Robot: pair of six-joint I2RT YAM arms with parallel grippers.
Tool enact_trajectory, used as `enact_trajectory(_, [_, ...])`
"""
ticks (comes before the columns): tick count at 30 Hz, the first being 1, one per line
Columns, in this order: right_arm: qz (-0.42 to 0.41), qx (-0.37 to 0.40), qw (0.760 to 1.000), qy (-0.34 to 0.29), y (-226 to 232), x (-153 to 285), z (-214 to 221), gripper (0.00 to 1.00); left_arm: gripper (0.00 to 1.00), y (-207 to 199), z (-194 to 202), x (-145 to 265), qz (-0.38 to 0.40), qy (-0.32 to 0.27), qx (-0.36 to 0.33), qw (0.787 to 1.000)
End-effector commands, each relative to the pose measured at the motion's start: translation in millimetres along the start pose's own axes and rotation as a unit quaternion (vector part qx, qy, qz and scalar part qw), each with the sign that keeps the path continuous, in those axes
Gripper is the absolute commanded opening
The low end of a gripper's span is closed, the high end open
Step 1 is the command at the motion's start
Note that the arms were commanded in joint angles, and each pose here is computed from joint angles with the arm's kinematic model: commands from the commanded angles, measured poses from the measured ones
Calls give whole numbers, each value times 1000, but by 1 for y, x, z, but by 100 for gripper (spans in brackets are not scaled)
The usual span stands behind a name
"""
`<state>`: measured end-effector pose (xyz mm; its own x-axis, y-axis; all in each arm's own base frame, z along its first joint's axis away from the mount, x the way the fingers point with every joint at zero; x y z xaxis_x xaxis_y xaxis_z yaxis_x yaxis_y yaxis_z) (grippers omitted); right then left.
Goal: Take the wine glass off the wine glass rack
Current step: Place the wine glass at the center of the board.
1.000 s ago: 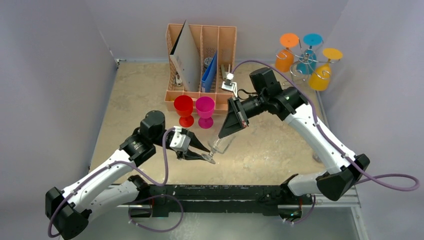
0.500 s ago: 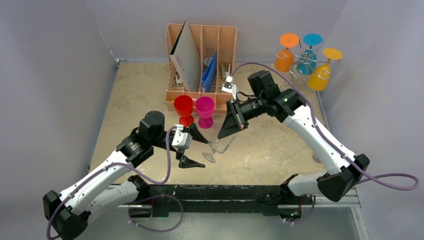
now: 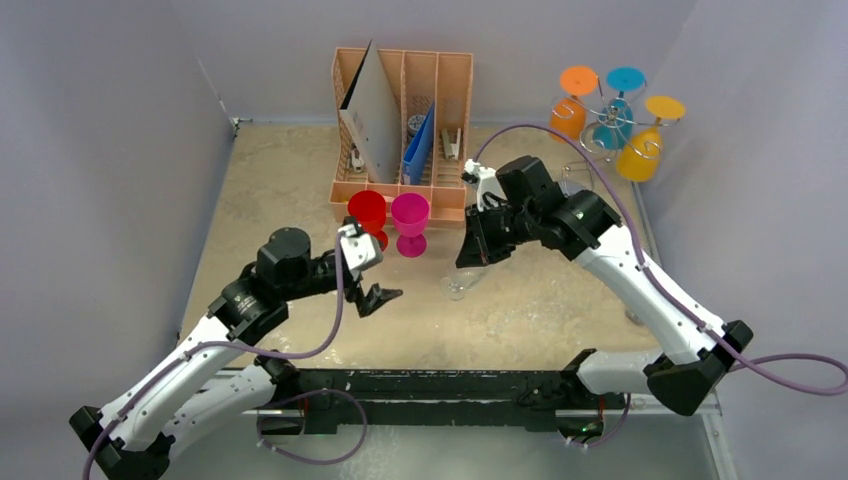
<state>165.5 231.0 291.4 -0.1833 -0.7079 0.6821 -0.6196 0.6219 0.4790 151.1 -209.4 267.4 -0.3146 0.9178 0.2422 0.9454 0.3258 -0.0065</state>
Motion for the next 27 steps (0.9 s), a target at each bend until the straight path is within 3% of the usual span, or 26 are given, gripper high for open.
enact_trajectory(1, [158, 49, 985, -38, -31, 6, -9, 0, 100, 63, -5, 29, -260, 8, 85, 962])
enact_trajectory(3, [190, 68, 979, -31, -37, 0, -9, 0, 100, 87, 3, 48, -376, 31, 131, 917])
enact_trajectory(4, [204, 78, 975, -27, -40, -5, -10, 0, 100, 93, 7, 55, -403, 48, 136, 904])
enact_trajectory(10, [244, 117, 963, -9, -52, -44, -23, 0, 100, 116, 22, 75, -437, 80, 210, 871])
enact_trajectory(14, [232, 120, 965, -8, -53, -70, -34, 0, 100, 138, 45, 91, -476, 89, 292, 824])
enact_trajectory(19, [213, 102, 972, -12, -54, -104, -47, 0, 100, 147, 48, 86, -470, 64, 337, 813])
enact_trajectory(27, [288, 96, 953, -14, -86, -142, -62, 0, 100, 142, 79, 107, -527, 82, 309, 787])
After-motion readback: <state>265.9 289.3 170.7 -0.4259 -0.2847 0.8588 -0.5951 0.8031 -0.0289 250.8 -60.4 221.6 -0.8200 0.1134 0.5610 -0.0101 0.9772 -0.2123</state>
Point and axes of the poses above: each gripper's point midway between its finger pads, its own x axis back along the fingers, its own y axis along the line the jaws close on, z = x × y, the point moved 3 cm from there along x, back along the fingers, and after that the axes turned 7 degrees about x, right-handed, at the moved point
